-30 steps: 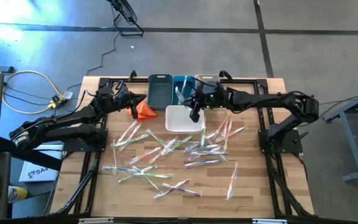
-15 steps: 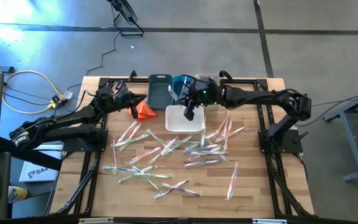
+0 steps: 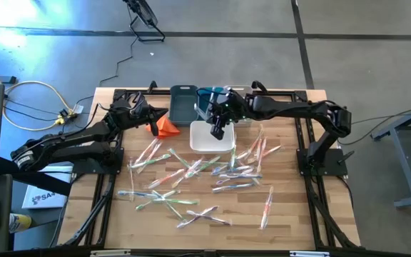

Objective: Pick & Place Toothbrushes
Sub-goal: Put the blue toothbrush into the white bin

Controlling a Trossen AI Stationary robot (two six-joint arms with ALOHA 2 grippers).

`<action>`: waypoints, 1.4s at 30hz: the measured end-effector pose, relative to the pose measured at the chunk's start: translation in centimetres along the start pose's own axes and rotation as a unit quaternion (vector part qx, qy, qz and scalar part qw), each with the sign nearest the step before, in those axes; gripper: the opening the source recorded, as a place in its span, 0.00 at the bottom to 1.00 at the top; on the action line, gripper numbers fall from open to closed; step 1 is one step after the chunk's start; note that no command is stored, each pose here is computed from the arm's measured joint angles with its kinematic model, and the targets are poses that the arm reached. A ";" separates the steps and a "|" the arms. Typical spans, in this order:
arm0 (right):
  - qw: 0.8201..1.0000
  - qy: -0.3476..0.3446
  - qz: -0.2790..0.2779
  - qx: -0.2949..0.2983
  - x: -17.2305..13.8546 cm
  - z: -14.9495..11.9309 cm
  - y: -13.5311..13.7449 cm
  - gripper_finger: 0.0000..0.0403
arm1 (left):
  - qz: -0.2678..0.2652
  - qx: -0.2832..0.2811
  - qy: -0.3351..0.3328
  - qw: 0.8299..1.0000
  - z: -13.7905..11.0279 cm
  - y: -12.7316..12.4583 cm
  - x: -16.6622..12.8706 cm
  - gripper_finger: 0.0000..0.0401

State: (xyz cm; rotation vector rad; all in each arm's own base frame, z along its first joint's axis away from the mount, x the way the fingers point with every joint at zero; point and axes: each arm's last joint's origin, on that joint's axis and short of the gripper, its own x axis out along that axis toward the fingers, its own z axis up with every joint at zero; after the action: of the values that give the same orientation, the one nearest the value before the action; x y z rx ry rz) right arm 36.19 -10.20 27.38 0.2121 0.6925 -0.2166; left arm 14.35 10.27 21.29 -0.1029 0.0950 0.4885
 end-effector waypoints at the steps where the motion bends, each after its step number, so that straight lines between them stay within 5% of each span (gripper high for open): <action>1: 1.000 0.005 0.000 0.004 0.1 -0.3 0.0 0.02 | 0.000 0.000 0.000 1.000 0.0 0.0 0.0 0.00; 34: 0.994 0.103 0.021 0.038 5.9 -6.5 -0.1 0.03 | -0.001 -0.004 0.023 1.000 -0.5 0.0 0.0 0.00; 42: 0.994 0.110 -0.008 0.011 5.8 -6.6 -0.3 0.25 | -0.001 -0.004 0.023 1.000 -0.5 0.0 0.0 0.00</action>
State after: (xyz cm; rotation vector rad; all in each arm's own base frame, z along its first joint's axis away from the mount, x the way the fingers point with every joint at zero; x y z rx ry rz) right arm 36.41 -9.51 18.60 0.2536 0.9119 -0.2174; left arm 14.29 10.21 20.80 -0.1219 0.1389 0.4855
